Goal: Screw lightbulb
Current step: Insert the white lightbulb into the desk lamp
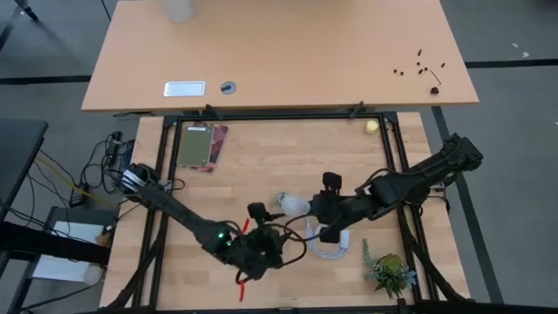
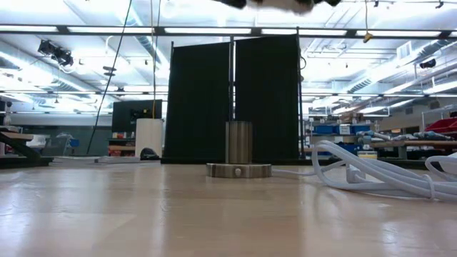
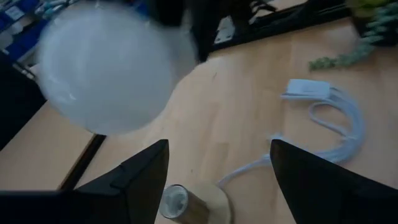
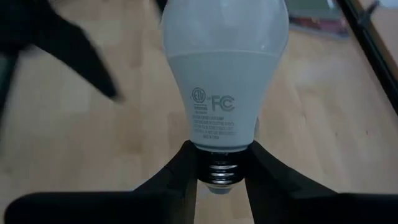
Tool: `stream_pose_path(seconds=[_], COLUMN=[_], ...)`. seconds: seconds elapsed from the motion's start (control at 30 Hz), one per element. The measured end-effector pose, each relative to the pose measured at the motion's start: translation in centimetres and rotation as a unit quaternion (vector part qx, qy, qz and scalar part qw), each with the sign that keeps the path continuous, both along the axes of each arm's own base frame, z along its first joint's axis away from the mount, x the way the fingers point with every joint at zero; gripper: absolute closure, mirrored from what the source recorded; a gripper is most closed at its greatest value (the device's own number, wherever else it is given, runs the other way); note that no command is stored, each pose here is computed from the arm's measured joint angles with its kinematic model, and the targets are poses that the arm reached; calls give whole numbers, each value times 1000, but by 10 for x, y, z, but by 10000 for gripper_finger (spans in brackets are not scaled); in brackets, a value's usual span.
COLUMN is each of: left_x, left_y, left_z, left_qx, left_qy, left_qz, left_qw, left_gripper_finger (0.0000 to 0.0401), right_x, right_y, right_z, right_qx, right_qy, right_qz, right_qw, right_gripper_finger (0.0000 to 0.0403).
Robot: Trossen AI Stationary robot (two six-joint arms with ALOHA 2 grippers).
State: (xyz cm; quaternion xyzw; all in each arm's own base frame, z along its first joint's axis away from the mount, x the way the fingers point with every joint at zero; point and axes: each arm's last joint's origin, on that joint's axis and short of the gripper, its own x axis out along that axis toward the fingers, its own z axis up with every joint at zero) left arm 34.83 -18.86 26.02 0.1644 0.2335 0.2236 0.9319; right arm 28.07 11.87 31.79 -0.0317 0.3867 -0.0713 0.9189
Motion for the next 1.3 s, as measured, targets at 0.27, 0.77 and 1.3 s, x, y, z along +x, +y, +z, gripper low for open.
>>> stream_pose_path(seconds=[0.27,0.77,1.3], left_x=[10,17,24], left_y=[17,25,33], left_z=[20,25,27], left_qx=[5,-13,-24], left_qy=[-19,-20,-31], left_qz=[-23,-65,-75], left_qw=[1000,998,996], left_gripper_finger=[117,117,193], right_x=[-3,20,22], right_y=[11,4,5], right_z=[0,-12,-11], right_qx=[7,17,24], right_qy=[-5,-7,-16], right_qz=[18,24,31], right_qw=[1000,1000,999], right_gripper_finger=[291,289,291])
